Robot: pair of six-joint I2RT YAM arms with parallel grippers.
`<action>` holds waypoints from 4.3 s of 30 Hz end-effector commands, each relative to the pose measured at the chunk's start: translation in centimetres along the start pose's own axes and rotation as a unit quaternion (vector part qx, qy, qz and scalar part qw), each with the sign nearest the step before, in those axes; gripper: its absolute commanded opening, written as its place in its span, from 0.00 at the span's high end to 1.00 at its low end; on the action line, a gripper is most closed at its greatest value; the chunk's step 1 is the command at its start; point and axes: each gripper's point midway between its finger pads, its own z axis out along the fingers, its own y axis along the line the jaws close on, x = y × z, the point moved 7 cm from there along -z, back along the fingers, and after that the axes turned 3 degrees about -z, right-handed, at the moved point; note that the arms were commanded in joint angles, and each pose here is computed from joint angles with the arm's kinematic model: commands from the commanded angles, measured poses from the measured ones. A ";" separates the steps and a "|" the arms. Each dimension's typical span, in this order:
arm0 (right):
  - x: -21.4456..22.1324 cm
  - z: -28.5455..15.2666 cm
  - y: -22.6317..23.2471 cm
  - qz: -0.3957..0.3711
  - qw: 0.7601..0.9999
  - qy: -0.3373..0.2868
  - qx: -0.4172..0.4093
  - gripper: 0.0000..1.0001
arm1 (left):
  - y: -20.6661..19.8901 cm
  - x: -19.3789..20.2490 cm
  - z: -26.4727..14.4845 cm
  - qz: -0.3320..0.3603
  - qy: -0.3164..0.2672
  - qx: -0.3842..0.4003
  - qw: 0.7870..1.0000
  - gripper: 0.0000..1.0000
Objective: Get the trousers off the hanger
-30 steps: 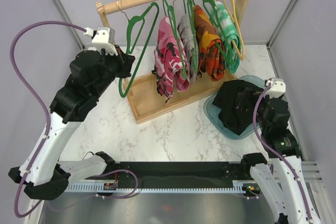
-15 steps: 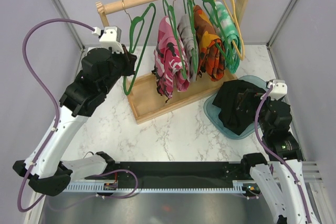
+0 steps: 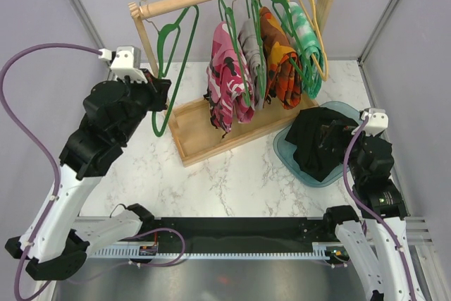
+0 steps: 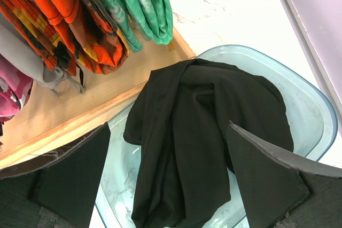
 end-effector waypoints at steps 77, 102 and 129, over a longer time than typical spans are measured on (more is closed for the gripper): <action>2.1 -0.2 4.2 -0.095 0.958 0.036 -0.267 0.06 | -3.6 36.7 5.9 -0.178 0.344 -0.118 0.914 0.40; 1.9 -3.2 7.0 -0.143 0.878 0.008 -0.457 0.07 | -4.7 29.6 -0.6 -0.350 0.282 0.047 0.892 0.98; 3.5 -8.7 19.3 -0.031 0.740 0.172 -0.649 0.13 | -8.9 19.6 0.5 -0.514 0.103 0.163 0.836 0.98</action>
